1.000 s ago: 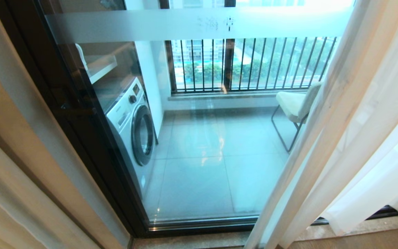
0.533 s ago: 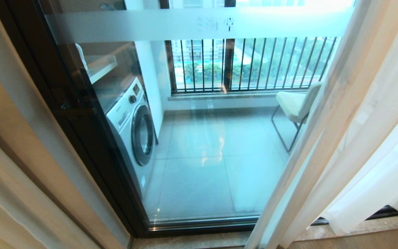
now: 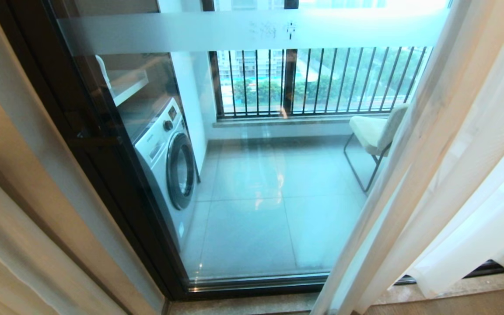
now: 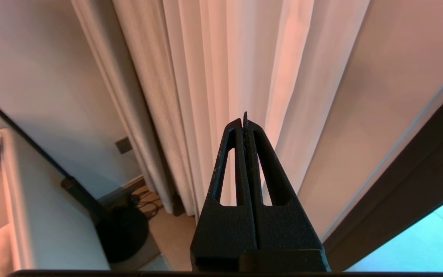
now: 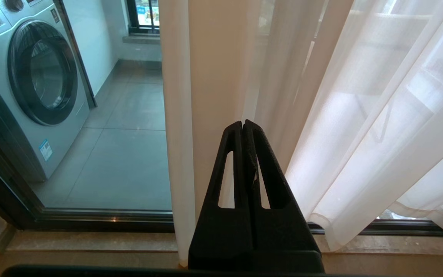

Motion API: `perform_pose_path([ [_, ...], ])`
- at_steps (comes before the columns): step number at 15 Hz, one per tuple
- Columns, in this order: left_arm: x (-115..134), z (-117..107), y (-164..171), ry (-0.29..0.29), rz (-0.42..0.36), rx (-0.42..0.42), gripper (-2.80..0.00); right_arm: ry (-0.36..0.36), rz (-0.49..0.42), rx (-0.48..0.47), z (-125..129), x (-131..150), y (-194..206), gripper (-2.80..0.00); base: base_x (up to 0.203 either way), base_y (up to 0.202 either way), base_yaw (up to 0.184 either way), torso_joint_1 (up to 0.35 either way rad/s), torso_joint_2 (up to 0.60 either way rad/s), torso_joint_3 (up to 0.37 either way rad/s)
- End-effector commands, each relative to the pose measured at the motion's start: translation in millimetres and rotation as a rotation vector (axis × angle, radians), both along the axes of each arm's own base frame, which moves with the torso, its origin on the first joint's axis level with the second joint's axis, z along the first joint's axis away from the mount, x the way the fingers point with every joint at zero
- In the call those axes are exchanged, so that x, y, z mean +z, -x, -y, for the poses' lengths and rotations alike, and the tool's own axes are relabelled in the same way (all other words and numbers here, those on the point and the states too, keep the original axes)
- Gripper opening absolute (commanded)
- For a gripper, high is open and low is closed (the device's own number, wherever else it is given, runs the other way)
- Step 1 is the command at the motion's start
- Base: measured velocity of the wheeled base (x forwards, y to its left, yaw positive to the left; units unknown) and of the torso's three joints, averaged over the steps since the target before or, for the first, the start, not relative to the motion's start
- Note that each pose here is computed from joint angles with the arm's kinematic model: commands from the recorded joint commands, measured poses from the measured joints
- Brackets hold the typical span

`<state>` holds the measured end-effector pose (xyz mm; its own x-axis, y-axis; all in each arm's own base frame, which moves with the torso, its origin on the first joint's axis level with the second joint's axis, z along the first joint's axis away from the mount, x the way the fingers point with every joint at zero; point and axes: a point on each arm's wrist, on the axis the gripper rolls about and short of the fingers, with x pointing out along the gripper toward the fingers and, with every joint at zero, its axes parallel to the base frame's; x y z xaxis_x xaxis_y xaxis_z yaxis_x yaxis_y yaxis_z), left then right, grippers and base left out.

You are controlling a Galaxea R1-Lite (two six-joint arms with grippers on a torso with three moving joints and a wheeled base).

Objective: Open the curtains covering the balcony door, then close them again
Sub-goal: Close the inner curtains on both sides

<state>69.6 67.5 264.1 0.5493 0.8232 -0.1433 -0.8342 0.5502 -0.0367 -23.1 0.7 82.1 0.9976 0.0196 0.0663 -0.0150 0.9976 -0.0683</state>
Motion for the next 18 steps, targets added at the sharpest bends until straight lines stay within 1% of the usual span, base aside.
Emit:
perform_pose_path([
  [1, -11.3, -10.8, 0.4, 0.022, -0.008, 0.022, -2.80, 0.001, 0.000, 0.000, 0.0, 0.1, -0.1, -2.80, 0.000, 0.000, 0.000, 0.000, 0.00, 0.000],
  [3, -14.0, -13.8, -1.9, 0.017, 0.012, -0.040, -2.80, 0.001, 0.000, 0.000, 0.0, 0.1, -0.1, -2.80, 0.000, 0.000, 0.000, 0.000, 0.00, 0.000],
  [4, -15.4, -16.0, -3.6, 0.015, 0.017, -0.051, -2.80, 0.001, 0.000, 0.000, 0.0, 0.1, -0.1, -2.80, 0.000, 0.000, 0.000, 0.000, 0.00, 0.000],
  [7, -17.7, -31.7, -8.6, 0.019, 0.021, -0.019, -2.80, 0.001, 0.000, 0.000, 0.0, 0.1, -0.1, -2.80, 0.000, 0.000, 0.000, 0.000, 0.00, 0.000],
  [9, -18.9, -35.3, -9.7, 0.027, 0.022, -0.043, -2.80, 0.001, 0.000, 0.000, 0.0, 0.1, -0.1, -2.80, 0.000, 0.000, 0.000, 0.000, 0.00, 0.000],
  [10, -19.2, -35.5, -9.6, 0.026, 0.021, -0.042, -2.28, 0.001, 0.000, 0.000, 0.0, 0.1, -0.1, -2.80, 0.000, 0.000, 0.000, 0.000, 0.00, 0.000],
  [11, -18.9, -36.5, -10.1, 0.026, 0.023, -0.041, 0.00, 0.001, 0.000, 0.000, 0.0, 0.1, -0.1, -2.80, 0.000, 0.000, 0.000, 0.000, 0.00, 0.000],
  [14, -20.2, -40.4, -9.1, 0.015, 0.036, -0.023, 0.00, 0.001, 0.000, 0.000, 0.0, 0.1, -0.1, -2.80, 0.000, 0.000, 0.000, 0.000, 0.00, 0.000],
  [15, -22.0, -42.9, -9.0, 0.009, 0.045, -0.030, 0.00, 0.001, 0.000, 0.000, 0.0, 0.1, -0.1, -2.80, 0.000, 0.000, 0.000, 0.000, 0.00, 0.000],
  [18, -24.5, -57.7, -9.8, -0.015, 0.072, -0.043, 0.00, 0.001, 0.000, 0.000, 0.0, 0.1, -0.1, -2.80, 0.000, 0.000, 0.000, 0.000, 0.00, 0.000],
])
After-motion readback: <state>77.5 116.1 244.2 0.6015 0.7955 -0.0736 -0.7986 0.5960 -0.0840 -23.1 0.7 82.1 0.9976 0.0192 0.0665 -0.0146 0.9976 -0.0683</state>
